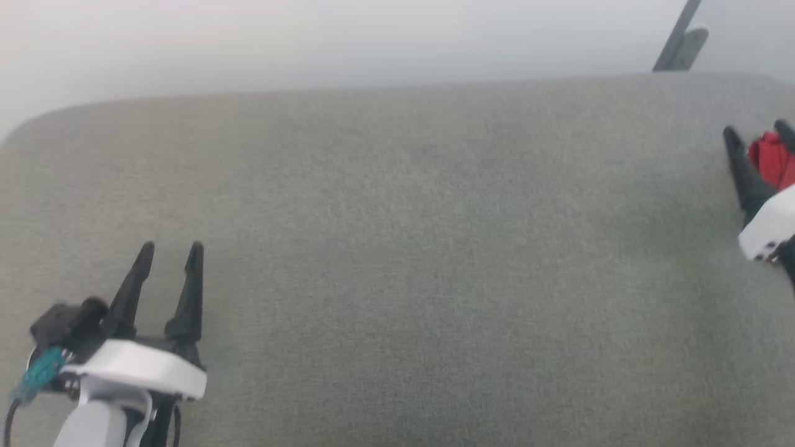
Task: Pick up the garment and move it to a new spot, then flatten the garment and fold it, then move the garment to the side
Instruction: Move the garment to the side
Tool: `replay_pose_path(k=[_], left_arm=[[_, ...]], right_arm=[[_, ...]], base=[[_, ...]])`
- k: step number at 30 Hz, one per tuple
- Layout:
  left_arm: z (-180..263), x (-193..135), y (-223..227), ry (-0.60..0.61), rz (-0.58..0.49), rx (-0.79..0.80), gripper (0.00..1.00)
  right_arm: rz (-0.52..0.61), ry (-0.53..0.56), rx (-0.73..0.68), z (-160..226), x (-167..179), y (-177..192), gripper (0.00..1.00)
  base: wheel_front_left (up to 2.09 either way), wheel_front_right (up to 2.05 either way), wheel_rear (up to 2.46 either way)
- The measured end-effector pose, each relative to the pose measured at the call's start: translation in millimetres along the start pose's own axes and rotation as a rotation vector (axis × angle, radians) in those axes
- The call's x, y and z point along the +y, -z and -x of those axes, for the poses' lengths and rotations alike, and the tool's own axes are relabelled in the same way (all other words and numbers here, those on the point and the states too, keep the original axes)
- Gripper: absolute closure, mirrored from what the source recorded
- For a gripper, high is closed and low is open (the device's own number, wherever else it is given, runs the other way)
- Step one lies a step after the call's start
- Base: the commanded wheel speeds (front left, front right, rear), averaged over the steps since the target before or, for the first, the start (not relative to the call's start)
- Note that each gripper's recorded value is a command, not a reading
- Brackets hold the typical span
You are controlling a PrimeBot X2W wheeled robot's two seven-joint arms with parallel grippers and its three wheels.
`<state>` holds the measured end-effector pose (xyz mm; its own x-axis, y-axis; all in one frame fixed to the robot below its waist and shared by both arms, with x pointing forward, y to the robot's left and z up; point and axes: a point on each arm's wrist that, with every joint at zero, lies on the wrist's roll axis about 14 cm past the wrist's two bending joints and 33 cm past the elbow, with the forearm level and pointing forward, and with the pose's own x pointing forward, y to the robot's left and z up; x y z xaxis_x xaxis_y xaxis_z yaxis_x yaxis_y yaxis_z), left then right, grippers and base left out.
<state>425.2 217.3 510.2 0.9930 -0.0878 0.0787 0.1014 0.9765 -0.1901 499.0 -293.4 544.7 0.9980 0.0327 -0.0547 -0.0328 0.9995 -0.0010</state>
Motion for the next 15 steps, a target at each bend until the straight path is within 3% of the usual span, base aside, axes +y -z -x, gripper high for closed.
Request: replay_pose_path(k=[15], left_arm=[[72.2, 44.4, -23.4, -0.167, -0.006, -0.058, 0.0]], right_arm=[[-0.053, -0.094, -0.044, 47.4, 54.0, 24.7, 0.0]], base=[[0.0, 0.0, 0.0]])
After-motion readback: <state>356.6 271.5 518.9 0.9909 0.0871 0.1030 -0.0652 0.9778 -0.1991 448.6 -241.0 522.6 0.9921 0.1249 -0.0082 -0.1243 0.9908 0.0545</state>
